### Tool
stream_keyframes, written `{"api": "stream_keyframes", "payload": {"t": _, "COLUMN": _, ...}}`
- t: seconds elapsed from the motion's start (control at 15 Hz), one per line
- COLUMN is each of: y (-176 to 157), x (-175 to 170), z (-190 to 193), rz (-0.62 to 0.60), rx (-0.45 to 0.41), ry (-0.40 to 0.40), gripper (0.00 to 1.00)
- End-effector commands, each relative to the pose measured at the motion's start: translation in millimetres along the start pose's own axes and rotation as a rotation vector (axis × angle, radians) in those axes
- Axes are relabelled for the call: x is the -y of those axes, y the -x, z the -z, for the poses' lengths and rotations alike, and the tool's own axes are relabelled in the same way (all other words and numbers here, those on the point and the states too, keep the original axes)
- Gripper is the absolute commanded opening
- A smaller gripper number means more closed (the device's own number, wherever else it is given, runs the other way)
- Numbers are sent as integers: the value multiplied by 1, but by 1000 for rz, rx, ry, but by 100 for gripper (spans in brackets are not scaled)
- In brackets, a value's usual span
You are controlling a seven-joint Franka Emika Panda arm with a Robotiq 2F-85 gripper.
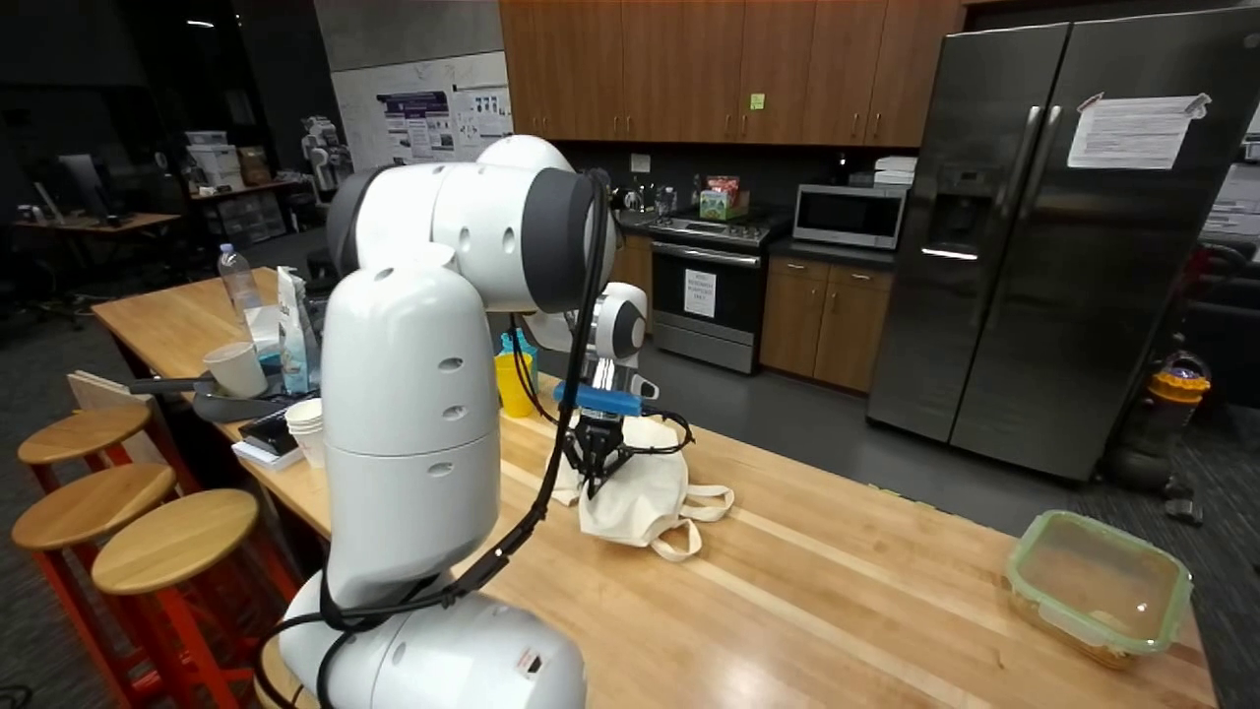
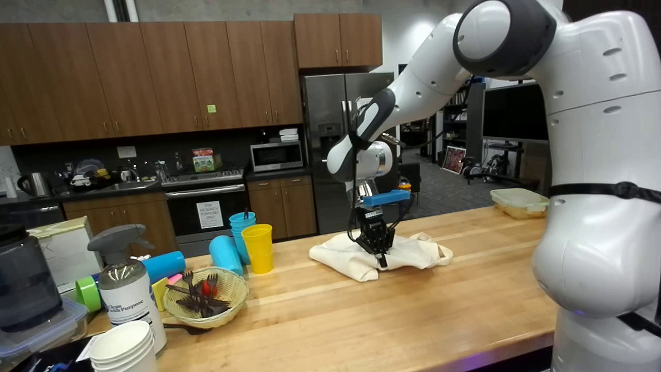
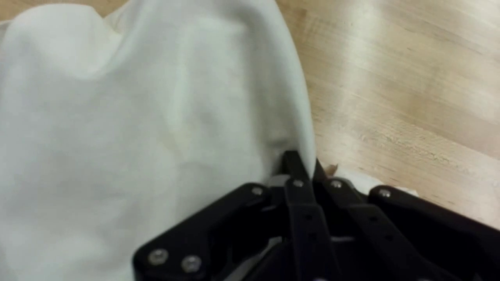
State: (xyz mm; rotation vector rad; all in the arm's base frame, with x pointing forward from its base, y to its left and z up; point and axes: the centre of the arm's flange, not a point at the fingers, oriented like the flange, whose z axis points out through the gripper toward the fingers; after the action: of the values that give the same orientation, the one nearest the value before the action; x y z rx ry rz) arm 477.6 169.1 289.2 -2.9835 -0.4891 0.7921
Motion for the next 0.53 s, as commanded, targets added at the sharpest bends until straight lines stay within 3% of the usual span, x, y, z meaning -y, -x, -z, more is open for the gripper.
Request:
{"api": "stream_keyframes", "payload": {"t": 0.0, "y": -8, "x": -18, "z": -12, "rz": -88, "rx": 61, "ry": -70, "gripper": 1}}
{"api": "stream_keyframes", "payload": {"t": 0.47, "y": -14, "x": -19, "z": -37, "rz": -206, "rx": 125, "ry": -126, "gripper": 1}}
